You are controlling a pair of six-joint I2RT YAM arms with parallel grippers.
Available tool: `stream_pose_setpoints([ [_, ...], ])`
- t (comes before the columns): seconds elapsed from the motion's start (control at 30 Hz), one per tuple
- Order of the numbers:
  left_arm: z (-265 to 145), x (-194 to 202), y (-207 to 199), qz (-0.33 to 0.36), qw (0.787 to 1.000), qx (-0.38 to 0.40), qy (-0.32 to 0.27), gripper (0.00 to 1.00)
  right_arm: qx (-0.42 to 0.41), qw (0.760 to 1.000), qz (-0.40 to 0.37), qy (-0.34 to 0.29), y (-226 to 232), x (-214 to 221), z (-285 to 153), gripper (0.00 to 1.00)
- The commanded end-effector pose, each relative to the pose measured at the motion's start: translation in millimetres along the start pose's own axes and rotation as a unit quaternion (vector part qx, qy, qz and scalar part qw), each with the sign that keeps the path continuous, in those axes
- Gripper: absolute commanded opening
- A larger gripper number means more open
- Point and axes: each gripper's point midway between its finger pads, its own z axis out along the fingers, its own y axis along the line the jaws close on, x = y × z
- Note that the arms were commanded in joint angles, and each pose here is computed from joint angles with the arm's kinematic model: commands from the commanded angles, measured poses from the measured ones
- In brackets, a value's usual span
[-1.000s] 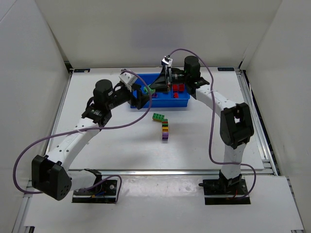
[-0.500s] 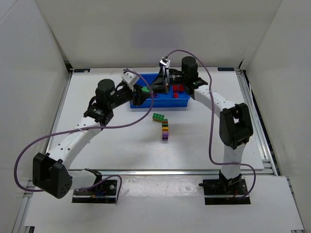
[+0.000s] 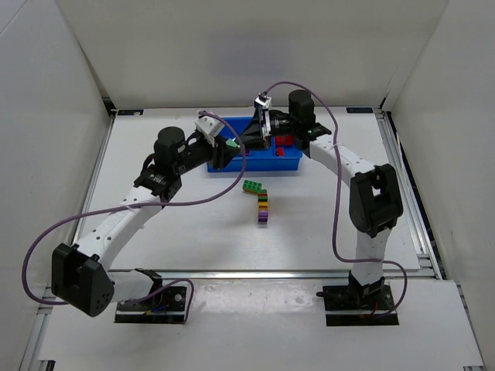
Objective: Sort the legos into containers by color
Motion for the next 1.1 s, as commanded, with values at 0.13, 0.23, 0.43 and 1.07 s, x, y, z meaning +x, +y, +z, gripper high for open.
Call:
stream_pose_setpoints([
  [0.13, -24.2, 12.2, -20.4, -0.025, 0.999, 0.011, 0.029, 0.1, 0.004, 0.994, -0.085, -0.065, 24.3, -46.9, -41.2, 0.02],
  [0.23, -27.9, 17.9, -22.8, -0.029, 0.999, 0.013, 0.038, 0.1, 0.013, 0.993, -0.089, -0.082, 21.9, -54.5, -58.0, 0.02],
  [0.43, -32.8, 17.3, -19.1, -0.019, 0.999, -0.001, 0.041, 0.1, 0.089, 0.968, -0.218, -0.089, -3.0, -70.0, -78.8, 0.01],
  [1.07, -17.8, -35.8, 56.5, -0.03, 0.994, -0.1, 0.027, 0.12, 0.444, 0.822, -0.357, -0.009, -175.7, -110.4, -87.7, 0.02],
])
